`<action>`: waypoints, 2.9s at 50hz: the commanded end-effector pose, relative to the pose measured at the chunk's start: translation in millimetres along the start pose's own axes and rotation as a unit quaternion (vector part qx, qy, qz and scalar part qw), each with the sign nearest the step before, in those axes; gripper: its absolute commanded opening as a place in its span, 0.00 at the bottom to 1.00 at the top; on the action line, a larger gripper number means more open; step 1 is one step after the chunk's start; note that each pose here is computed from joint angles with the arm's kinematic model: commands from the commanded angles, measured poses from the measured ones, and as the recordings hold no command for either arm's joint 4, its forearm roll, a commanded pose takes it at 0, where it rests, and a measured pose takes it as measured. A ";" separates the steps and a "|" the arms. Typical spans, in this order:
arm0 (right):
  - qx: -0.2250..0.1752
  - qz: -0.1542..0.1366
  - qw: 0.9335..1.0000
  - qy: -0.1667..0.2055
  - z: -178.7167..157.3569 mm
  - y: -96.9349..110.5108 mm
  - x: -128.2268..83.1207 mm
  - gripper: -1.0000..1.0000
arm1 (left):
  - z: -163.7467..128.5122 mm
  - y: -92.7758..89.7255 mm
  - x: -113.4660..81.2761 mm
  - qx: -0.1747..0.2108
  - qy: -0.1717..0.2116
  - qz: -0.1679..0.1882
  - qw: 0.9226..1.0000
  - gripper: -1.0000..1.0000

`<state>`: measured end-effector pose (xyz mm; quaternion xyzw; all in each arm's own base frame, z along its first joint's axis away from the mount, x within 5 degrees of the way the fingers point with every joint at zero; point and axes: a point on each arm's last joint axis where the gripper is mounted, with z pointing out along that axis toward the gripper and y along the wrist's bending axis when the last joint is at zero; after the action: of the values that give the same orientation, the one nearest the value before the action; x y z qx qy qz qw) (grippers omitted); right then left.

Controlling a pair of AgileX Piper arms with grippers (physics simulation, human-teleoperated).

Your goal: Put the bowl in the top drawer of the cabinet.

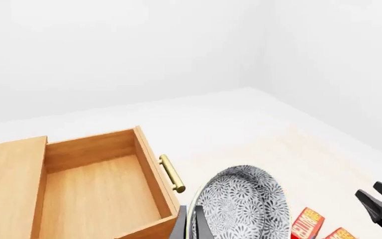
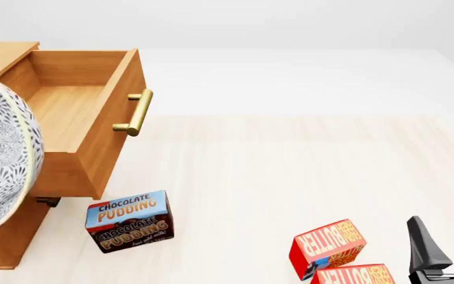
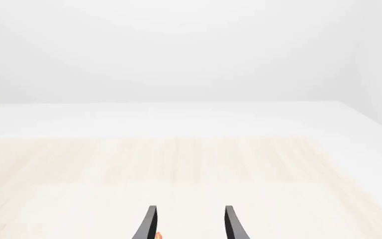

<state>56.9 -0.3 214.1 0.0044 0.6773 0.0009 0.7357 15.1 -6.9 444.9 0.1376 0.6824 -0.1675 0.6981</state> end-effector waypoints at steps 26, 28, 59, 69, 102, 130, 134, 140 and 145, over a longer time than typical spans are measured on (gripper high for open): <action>0.000 0.000 1.000 0.000 0.0 0.0 0.0 1.00 | 49.7 10.7 -51.2 -0.095 -0.023 -0.057 0.994 0.00; 0.000 0.000 1.000 0.000 0.0 0.0 0.0 1.00 | 54.5 12.9 -51.4 -0.104 -0.022 -0.057 0.993 0.00; 0.000 0.000 1.000 0.000 0.0 0.0 0.0 1.00 | 130.5 52.4 -47.6 -0.179 -0.001 -0.129 0.975 0.00; 0.000 0.000 1.000 0.000 0.0 0.0 0.0 1.00 | 144.9 66.5 -47.1 -0.202 -0.012 -0.152 0.967 0.00; 0.000 0.000 1.000 0.000 0.0 0.0 0.0 1.00 | 190.0 118.6 -8.6 -0.269 0.032 -0.165 0.948 0.00; 0.000 0.000 1.000 0.000 0.0 0.0 0.0 1.00 | 217.8 151.6 54.4 -0.300 0.087 -0.191 0.930 0.00; 0.000 0.000 1.000 0.000 0.0 0.0 0.0 1.00 | 219.5 154.1 59.5 -0.303 0.093 -0.194 0.929 0.00; 0.000 0.000 1.000 0.000 0.0 0.0 0.0 1.00 | 221.5 156.9 61.5 -0.305 0.096 -0.193 0.928 0.00; 0.000 0.000 1.000 0.000 0.0 0.0 0.0 1.00 | 223.7 161.3 70.1 -0.310 0.103 -0.194 0.925 0.00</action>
<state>56.8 -0.3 214.1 0.0044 0.6773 0.0009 0.7357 280.6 37.8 386.7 -0.1965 0.7783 -0.0660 0.5927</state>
